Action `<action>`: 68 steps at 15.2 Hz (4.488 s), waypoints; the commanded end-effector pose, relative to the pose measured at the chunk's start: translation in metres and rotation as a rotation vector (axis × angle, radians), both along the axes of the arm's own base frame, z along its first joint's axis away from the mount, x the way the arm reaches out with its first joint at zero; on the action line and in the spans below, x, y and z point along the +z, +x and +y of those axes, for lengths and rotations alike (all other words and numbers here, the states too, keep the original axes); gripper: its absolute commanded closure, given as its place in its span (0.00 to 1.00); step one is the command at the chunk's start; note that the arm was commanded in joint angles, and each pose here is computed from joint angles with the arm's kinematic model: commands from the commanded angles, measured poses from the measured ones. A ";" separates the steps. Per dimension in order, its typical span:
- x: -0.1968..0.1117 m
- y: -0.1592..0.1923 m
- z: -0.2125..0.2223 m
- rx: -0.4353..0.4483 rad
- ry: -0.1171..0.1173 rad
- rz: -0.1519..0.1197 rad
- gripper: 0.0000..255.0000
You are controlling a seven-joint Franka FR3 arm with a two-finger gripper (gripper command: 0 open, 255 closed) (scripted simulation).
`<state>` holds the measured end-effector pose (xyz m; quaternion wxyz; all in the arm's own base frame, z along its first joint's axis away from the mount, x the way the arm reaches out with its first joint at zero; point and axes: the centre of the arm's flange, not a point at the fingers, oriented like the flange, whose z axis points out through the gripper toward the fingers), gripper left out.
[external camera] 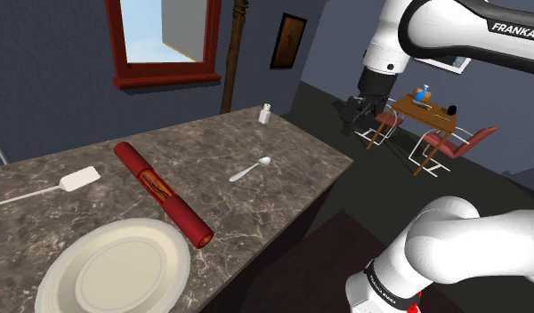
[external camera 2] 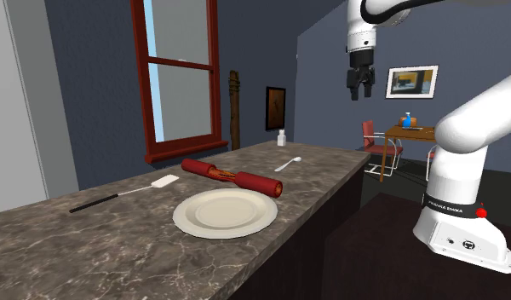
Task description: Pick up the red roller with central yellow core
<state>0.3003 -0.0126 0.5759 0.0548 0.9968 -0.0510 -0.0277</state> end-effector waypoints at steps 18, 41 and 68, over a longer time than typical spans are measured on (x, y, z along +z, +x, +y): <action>-0.089 0.105 0.175 0.062 -0.003 -0.030 0.00; -0.205 0.233 0.421 0.147 -0.008 -0.070 0.00; -0.220 0.240 0.435 0.152 -0.008 -0.072 1.00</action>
